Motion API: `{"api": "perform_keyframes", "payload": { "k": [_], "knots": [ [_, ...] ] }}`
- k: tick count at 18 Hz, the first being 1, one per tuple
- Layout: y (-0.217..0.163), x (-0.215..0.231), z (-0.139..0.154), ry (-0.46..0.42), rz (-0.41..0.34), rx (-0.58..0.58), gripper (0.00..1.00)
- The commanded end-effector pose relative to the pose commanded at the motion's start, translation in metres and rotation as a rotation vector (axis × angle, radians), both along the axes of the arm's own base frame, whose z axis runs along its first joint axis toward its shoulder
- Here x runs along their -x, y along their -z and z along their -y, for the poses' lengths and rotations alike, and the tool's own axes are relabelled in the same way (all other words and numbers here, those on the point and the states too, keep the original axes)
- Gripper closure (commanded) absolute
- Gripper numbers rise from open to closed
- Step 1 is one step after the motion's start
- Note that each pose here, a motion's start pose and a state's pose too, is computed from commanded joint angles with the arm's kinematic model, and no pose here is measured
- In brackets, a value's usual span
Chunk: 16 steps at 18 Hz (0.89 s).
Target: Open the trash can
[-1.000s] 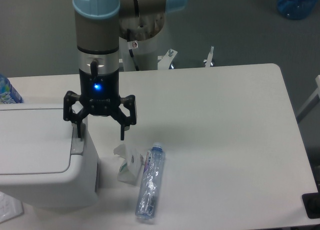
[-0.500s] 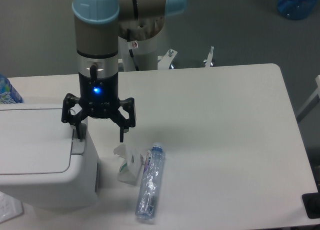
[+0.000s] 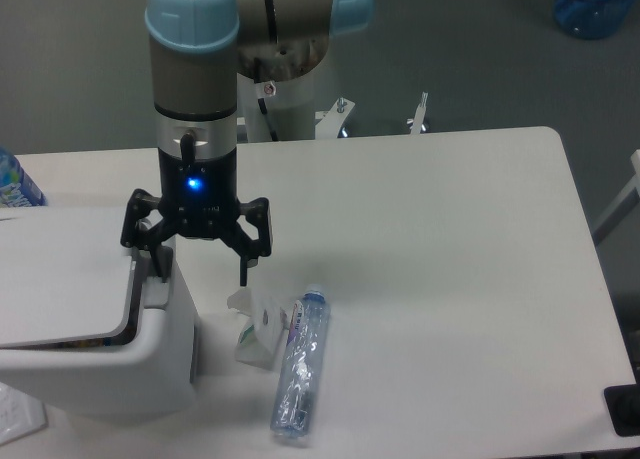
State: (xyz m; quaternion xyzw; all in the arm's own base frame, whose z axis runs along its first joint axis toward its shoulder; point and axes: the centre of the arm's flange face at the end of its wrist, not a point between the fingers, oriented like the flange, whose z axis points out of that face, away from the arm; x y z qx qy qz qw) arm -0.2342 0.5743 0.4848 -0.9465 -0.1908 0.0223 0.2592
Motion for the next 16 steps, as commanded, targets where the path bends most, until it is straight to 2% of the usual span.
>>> {"api": "perform_keyframes", "payload": {
  "k": [2, 5, 10, 11, 13, 14, 16],
  "knots": [
    [-0.017, 0.008, 0.001, -0.011, -0.017, -0.025, 0.00],
    [-0.048, 0.049, 0.013, -0.075, -0.050, -0.075, 0.00],
    [-0.057, 0.100, 0.047, -0.153, -0.081, -0.076, 0.00],
    [-0.058, 0.110, 0.054, -0.154, -0.095, -0.070, 0.00],
    [-0.053, 0.127, 0.068, -0.086, -0.148, -0.020, 0.00],
    [-0.047, 0.131, 0.073, -0.036, -0.195, 0.041, 0.00],
    [-0.046, 0.139, 0.079, -0.029, -0.219, 0.078, 0.00]
  ]
}}
